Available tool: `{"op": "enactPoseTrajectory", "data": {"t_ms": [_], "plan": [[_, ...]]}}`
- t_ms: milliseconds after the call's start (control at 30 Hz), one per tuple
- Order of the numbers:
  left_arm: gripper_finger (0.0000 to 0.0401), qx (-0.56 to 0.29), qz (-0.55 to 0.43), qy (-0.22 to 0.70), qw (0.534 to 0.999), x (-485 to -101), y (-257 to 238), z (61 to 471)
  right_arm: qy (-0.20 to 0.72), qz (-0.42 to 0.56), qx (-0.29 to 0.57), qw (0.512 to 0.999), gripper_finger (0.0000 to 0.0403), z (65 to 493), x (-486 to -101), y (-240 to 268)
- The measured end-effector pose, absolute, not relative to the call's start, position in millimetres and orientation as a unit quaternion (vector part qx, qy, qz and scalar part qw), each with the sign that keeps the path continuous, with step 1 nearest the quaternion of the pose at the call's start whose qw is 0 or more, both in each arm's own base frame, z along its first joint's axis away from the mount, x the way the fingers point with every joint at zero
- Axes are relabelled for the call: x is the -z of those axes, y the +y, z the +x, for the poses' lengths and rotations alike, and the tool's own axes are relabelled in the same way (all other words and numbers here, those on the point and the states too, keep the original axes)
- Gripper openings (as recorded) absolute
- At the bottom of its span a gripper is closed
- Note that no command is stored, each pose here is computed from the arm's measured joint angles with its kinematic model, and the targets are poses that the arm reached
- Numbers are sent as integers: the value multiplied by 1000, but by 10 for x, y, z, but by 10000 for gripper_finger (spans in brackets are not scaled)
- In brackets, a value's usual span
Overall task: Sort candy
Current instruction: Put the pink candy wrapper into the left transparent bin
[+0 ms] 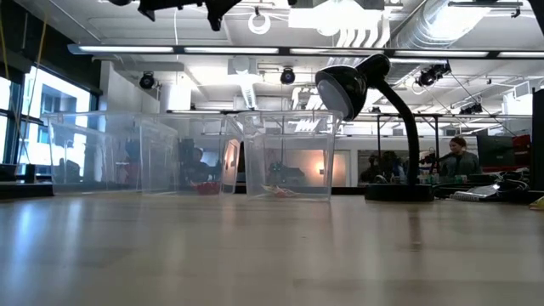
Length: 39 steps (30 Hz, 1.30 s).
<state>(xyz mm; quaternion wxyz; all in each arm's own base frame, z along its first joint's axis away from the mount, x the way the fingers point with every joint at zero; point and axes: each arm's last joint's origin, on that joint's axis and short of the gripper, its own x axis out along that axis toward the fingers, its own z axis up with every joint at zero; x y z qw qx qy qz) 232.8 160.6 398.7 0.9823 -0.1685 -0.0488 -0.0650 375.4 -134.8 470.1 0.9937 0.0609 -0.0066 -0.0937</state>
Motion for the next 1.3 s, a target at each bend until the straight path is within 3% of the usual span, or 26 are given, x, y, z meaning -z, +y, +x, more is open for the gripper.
{"op": "enactPoseTrajectory", "data": {"t_ms": [367, 533, 733, 967, 1300], "plan": [[284, 65, -122, -74, 988, -4039, 1522, 2379, -2, 56, 76, 996, 3, 3794, -4683, -1277], [262, 60, -99, -71, 991, -4023, 1481, 2415, -2, 60, 67, 996, 3, 3829, -4672, -1218], [196, 44, -78, -78, 993, -4027, 1454, 2439, -5, 68, 65, 995, 3, 3834, -4674, -1213], [24, 42, -67, -74, 994, -4017, 1456, 2440, -4, 86, 54, 995, 25, 3836, -4670, -1206], [6, -4, -91, -39, 995, -3944, 1651, 2299, -30, 101, 115, 988, 151, 3670, -4816, -1322]]}}
